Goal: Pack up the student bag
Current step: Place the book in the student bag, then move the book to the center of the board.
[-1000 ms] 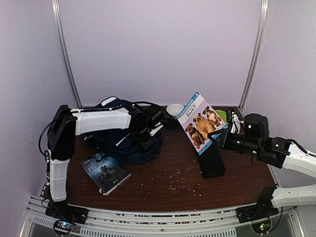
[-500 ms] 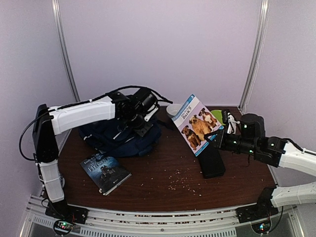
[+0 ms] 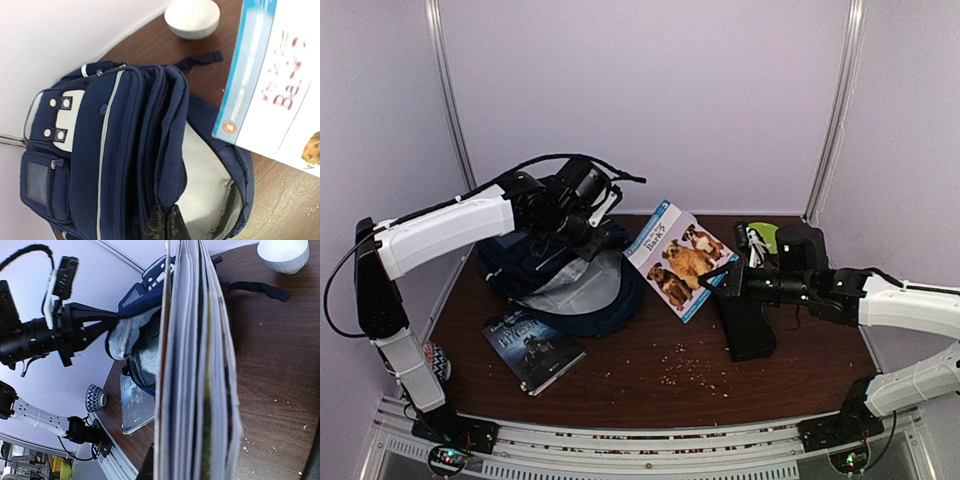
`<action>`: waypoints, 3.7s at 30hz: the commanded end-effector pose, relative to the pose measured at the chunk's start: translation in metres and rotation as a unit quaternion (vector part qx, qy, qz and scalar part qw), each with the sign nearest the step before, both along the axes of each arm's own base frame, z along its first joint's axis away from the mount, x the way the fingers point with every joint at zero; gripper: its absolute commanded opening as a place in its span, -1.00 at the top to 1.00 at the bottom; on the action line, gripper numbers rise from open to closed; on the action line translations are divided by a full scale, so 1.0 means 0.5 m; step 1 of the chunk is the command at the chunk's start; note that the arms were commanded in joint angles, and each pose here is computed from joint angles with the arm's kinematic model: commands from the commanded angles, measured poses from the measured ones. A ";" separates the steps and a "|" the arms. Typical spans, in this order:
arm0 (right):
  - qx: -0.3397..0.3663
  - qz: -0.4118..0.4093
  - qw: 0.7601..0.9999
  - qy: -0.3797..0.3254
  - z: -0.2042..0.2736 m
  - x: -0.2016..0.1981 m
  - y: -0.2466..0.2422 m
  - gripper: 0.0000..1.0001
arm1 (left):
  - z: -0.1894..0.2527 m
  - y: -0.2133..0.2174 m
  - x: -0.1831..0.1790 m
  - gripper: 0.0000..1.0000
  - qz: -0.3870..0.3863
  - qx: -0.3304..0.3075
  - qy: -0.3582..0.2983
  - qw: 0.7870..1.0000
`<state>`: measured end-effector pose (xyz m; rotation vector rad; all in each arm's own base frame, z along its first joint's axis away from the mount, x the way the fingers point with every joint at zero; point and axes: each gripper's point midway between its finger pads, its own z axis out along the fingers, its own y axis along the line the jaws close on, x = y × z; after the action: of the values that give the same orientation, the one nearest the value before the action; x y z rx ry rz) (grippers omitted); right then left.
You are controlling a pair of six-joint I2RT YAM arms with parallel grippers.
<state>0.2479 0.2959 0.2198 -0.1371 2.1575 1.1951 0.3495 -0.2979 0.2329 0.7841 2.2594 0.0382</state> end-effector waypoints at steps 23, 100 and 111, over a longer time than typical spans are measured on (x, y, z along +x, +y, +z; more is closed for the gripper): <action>0.146 0.105 0.977 0.119 0.026 0.047 0.288 1.00 | 0.292 0.082 -0.046 1.00 0.032 -0.179 -0.172 0.968; -0.116 0.187 0.975 0.034 -0.225 -0.180 0.434 -0.60 | -0.237 0.389 -0.221 -0.96 0.395 -0.299 0.089 0.864; -0.202 0.137 0.969 0.049 -0.330 -0.108 0.484 -0.47 | -0.342 0.518 -0.203 -0.91 0.539 -0.347 0.116 0.758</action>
<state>0.1762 0.5461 0.0766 -0.6159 2.4619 1.0544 0.2412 -0.0418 0.0675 -0.8825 2.4171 -0.2752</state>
